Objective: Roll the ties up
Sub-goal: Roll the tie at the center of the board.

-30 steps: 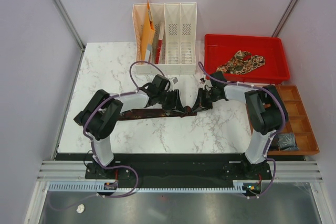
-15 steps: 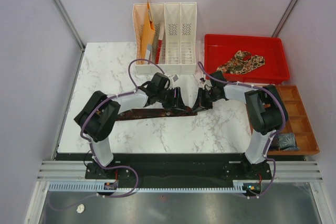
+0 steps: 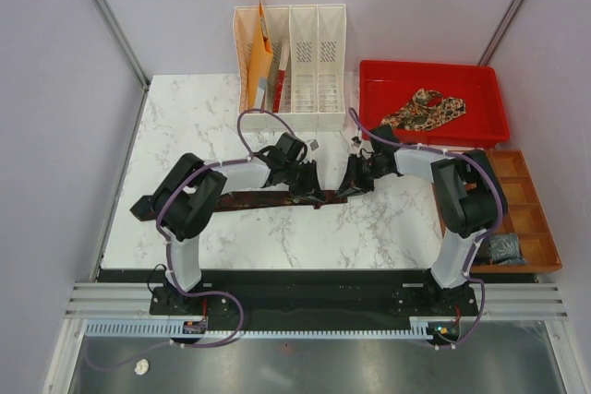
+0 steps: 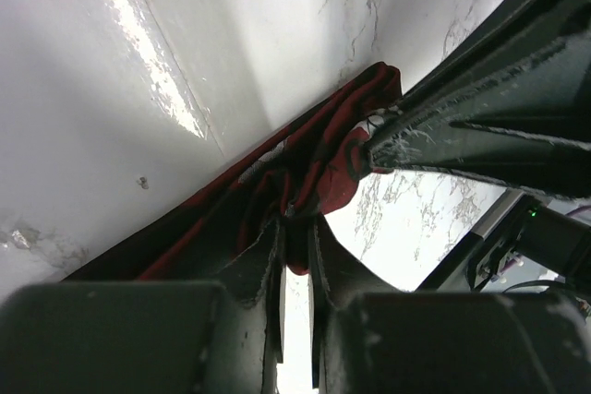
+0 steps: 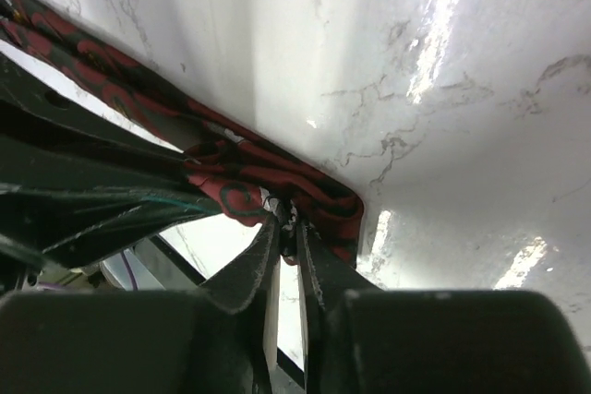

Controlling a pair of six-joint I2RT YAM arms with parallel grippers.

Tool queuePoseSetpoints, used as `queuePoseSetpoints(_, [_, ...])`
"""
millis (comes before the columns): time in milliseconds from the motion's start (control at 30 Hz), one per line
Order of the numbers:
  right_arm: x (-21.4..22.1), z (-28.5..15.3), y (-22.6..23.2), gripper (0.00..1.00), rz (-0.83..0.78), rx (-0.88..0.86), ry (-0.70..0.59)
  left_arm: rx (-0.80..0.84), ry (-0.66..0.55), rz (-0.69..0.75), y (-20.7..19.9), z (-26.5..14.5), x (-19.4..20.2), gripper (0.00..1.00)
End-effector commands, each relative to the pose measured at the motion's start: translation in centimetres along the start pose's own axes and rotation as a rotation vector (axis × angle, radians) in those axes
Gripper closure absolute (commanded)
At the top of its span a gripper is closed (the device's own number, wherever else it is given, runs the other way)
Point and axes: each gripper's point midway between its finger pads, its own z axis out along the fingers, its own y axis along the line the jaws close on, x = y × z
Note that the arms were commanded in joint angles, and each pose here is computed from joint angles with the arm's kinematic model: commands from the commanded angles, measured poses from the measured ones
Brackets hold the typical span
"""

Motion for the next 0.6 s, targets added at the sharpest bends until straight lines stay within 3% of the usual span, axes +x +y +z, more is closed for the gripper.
queuePoseSetpoints(0, [-1.0, -2.3, 2.2, 0.74, -0.048, -0.065, -0.043, -0.076, 0.025, -0.034, 2.7, 1.0, 0.6, 0.89])
queuePoseSetpoints(33, [-1.5, -3.0, 1.9, 0.58, -0.046, -0.078, -0.058, -0.075, 0.028, -0.036, 2.8, 1.0, 0.7, 0.91])
queuePoseSetpoints(133, [-3.2, -5.2, 0.3, 0.36, 0.004, -0.087, -0.107, -0.078, 0.046, -0.05, 3.4, 1.1, 1.3, 0.93])
queuePoseSetpoints(300, [-3.9, -6.2, -2.6, 0.35, 0.103, -0.072, -0.127, -0.075, 0.051, -0.048, 3.5, 1.2, 1.4, 0.94])
queuePoseSetpoints(367, [-3.6, -5.8, -2.8, 0.39, 0.07, -0.097, -0.116, -0.069, 0.05, -0.043, 3.3, 1.3, 1.3, 0.95])
queuePoseSetpoints(433, [-4.5, -6.3, -1.6, 0.41, -0.082, -0.158, -0.155, -0.059, 0.049, -0.036, 3.1, 1.3, 1.0, 0.95])
queuePoseSetpoints(533, [-5.8, -8.4, 0.6, 0.3, -0.497, -0.232, -0.23, -0.056, 0.056, -0.032, 3.2, 1.3, 1.2, 0.95])
queuePoseSetpoints(567, [-6.2, -8.7, 0.3, 0.29, -0.713, -0.216, -0.259, -0.054, 0.058, -0.032, 3.2, 1.4, 1.3, 0.95])
